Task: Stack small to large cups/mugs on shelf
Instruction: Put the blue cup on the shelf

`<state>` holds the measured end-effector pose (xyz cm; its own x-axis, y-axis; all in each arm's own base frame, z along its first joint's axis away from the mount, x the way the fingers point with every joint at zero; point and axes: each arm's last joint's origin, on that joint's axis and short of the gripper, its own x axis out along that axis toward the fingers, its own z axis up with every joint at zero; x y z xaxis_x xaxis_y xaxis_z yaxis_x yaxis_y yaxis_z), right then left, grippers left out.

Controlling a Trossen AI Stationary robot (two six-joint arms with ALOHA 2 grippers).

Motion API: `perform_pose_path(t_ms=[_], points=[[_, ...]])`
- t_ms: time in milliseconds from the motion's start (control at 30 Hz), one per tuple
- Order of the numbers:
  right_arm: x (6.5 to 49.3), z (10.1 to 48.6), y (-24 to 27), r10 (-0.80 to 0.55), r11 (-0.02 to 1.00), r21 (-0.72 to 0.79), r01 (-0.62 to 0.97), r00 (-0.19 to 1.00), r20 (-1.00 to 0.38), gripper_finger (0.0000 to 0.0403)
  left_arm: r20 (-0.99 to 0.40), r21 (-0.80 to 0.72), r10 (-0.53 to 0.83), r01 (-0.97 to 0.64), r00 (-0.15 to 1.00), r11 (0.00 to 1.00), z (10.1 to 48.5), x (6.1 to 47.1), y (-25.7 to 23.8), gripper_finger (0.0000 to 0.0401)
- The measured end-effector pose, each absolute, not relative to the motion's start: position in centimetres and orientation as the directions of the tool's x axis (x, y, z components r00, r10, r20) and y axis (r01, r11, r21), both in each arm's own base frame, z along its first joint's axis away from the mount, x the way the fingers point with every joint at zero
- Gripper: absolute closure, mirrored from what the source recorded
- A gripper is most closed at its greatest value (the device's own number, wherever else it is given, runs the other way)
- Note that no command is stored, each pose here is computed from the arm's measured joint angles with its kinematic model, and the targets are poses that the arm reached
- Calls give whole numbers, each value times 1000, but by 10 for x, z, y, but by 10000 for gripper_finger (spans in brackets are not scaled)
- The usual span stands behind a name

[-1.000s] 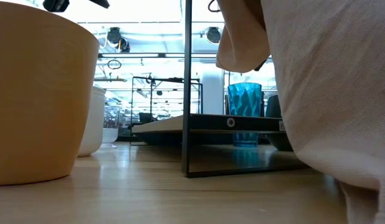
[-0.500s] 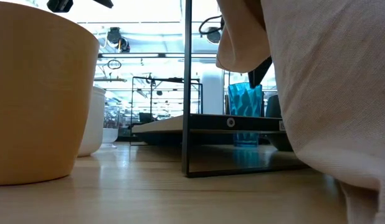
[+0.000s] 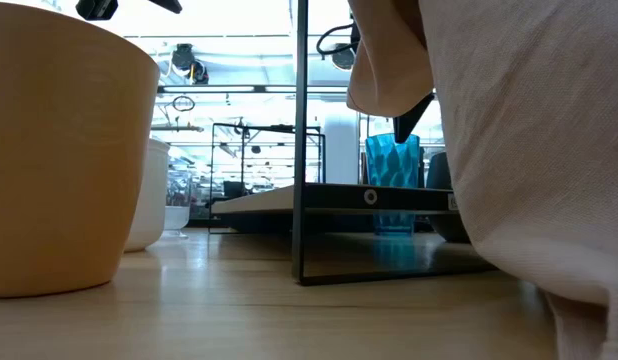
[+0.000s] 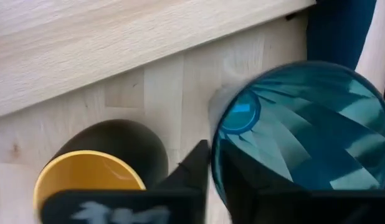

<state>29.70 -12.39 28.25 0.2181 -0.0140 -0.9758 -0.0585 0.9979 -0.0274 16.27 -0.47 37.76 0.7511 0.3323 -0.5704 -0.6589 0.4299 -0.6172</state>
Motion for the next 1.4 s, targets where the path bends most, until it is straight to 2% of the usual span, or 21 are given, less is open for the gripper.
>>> perform_pose_path(t_ms=[367, 600, 800, 967, 1200, 1400], points=[[291, 293, -121, -137, 986, -154, -71, 201, -970, 400, -567, -605, 344, -662, 748, 443, 378, 163, -4, 386], [289, 339, -103, -167, 976, -200, -86, 292, -942, 401, -563, -577, 360, -666, 744, 472, 378, 162, -4, 386], [291, 377, -63, -125, 973, -184, -139, 350, -928, 402, -563, -572, 363, -667, 743, 478, 378, 162, -4, 386], [291, 393, -18, -69, 968, -153, -199, 376, -924, 402, -562, -556, 368, -667, 741, 495, 378, 162, -3, 386], [288, 392, 39, 54, 948, -60, -311, 347, -936, 402, -558, -541, 382, -673, 736, 505, 378, 162, -3, 386], [286, 387, 64, 87, 940, -21, -341, 299, -950, 402, -563, -552, 369, -668, 740, 499, 378, 162, -3, 386]])
